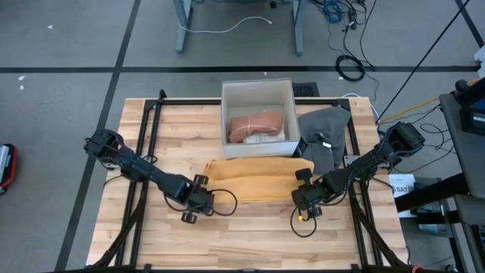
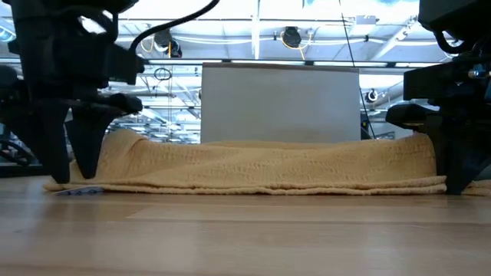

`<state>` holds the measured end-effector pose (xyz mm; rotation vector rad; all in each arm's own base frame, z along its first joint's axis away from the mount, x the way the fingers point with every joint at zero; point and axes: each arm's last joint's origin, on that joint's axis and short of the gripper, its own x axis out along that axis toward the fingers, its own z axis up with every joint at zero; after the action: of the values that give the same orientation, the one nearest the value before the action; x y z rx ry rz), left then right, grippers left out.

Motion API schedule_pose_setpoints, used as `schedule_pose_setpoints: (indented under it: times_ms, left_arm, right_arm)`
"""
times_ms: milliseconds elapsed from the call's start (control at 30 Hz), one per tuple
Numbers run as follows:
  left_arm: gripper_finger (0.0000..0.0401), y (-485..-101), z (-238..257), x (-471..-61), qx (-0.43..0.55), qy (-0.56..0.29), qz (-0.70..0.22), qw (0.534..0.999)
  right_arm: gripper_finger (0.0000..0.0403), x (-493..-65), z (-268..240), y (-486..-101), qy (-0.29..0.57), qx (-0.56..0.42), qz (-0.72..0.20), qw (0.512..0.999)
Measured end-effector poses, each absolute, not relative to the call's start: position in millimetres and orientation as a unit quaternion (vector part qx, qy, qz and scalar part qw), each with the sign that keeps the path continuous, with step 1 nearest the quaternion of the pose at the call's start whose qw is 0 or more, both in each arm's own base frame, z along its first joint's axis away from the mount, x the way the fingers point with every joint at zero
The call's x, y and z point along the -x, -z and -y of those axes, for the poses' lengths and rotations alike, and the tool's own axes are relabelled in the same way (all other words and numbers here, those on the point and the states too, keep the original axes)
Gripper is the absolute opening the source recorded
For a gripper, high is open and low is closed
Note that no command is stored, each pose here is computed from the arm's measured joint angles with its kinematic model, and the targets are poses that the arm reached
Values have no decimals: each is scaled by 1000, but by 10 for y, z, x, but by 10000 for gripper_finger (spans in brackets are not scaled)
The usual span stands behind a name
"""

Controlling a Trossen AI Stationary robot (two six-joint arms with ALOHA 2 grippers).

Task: Fold towel
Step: Fold the orange towel

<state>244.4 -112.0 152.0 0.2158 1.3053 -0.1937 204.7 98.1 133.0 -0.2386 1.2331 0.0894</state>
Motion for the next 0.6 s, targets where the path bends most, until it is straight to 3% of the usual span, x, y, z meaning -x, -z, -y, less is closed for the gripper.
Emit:
schedule_pose_setpoints:
  times_ms: [400, 600]
  left_arm:
    - [131, -1228, 1121, -2510, -118, 63, -646, 752]
    - [54, -1219, 1079, -2527, -145, 62, -641, 751]
  right_arm:
    - [2, -2046, -987, -1331, -39, 108, -576, 810]
    - [2, -2049, -989, -1331, -42, 110, -574, 810]
